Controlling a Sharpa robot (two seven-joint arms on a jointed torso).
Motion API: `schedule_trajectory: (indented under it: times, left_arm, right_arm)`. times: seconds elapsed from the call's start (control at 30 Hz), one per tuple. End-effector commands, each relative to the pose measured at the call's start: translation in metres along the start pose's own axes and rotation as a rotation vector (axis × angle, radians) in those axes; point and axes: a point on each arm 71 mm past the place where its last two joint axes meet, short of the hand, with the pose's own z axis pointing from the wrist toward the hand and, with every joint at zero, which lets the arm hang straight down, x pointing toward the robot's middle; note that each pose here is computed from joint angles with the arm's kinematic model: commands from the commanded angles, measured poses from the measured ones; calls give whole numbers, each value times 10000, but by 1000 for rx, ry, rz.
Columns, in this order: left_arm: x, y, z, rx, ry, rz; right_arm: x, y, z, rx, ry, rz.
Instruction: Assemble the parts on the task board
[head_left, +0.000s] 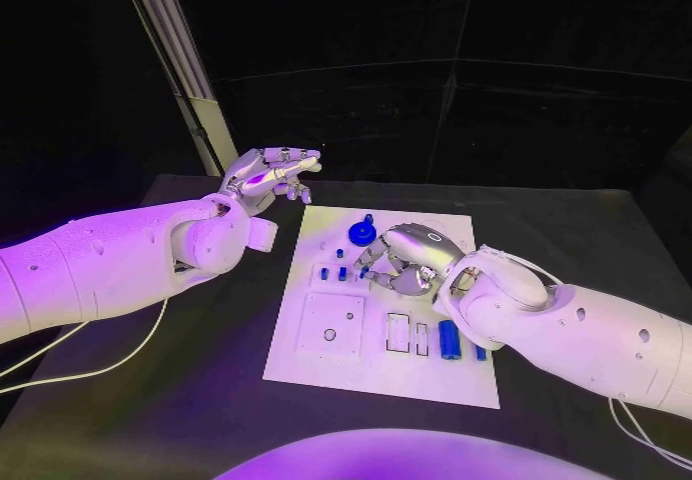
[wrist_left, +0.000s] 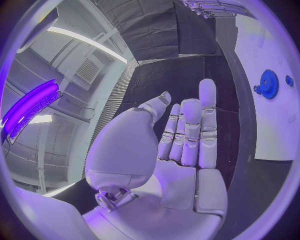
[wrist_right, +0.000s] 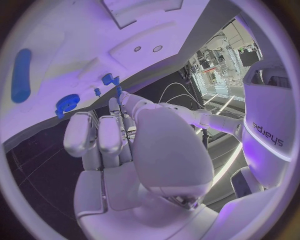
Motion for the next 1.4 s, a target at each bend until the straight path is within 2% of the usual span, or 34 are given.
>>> schedule_trajectory:
  times: [0.03, 0.3, 0.57, 0.93, 1.4]
  left_arm:
    - [33, -17, 13, 16, 5, -6]
    - [73, -8, 24, 12, 15, -11]
    - [95, -3, 31, 9, 21, -14]
    - [89, -2, 32, 8, 20, -13]
    - [77, 0, 36, 4, 19, -12]
  right_arm:
    - [64, 35, 27, -26, 32, -21]
    - [239, 75, 68, -13, 106, -32]
    - [381, 115, 39, -18, 163, -31]
    - [435, 138, 32, -28, 206, -34]
    - [441, 168, 38, -40, 208, -34]
